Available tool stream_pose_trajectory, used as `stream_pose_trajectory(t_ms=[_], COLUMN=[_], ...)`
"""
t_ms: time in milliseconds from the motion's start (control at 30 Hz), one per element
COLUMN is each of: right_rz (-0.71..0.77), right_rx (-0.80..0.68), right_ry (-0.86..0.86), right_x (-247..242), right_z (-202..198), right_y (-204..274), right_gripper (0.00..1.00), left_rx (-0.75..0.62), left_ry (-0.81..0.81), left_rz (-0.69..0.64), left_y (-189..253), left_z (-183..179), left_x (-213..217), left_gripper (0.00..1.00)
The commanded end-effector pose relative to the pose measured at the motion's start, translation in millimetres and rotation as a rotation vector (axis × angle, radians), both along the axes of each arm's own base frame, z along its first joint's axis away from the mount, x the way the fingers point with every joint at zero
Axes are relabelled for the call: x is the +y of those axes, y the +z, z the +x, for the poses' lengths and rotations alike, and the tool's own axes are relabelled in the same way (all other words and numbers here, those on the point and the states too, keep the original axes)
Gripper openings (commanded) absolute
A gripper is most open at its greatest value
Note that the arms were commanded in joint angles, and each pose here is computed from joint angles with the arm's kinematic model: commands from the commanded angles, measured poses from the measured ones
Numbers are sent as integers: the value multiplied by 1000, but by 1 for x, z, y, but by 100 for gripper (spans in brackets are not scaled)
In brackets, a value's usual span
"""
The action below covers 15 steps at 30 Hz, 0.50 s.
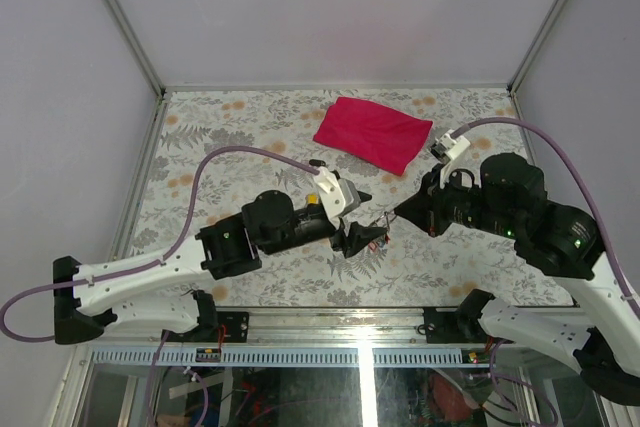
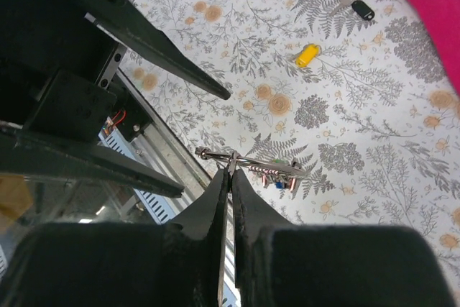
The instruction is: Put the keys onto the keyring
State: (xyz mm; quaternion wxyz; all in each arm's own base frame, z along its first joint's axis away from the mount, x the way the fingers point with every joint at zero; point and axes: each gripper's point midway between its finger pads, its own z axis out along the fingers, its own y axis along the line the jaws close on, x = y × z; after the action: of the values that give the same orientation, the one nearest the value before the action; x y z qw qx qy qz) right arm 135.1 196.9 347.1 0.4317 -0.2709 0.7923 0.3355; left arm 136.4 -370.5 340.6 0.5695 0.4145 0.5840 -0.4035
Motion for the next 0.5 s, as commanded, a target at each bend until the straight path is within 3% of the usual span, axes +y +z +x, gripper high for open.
stream_pose_trajectory(t_ms=[0, 467], right_rz=[68, 101], right_rx=[28, 77], right_ry=[-10, 6], right_x=[5, 11], right_z=[-3, -8], right_y=[22, 28], right_gripper=[0, 0], left_rx=[-118, -230], left_ry=[73, 138], left_rz=[17, 92], left_y=[20, 14], left_z=[9, 12], left_x=[3, -14], left_gripper=[65, 60])
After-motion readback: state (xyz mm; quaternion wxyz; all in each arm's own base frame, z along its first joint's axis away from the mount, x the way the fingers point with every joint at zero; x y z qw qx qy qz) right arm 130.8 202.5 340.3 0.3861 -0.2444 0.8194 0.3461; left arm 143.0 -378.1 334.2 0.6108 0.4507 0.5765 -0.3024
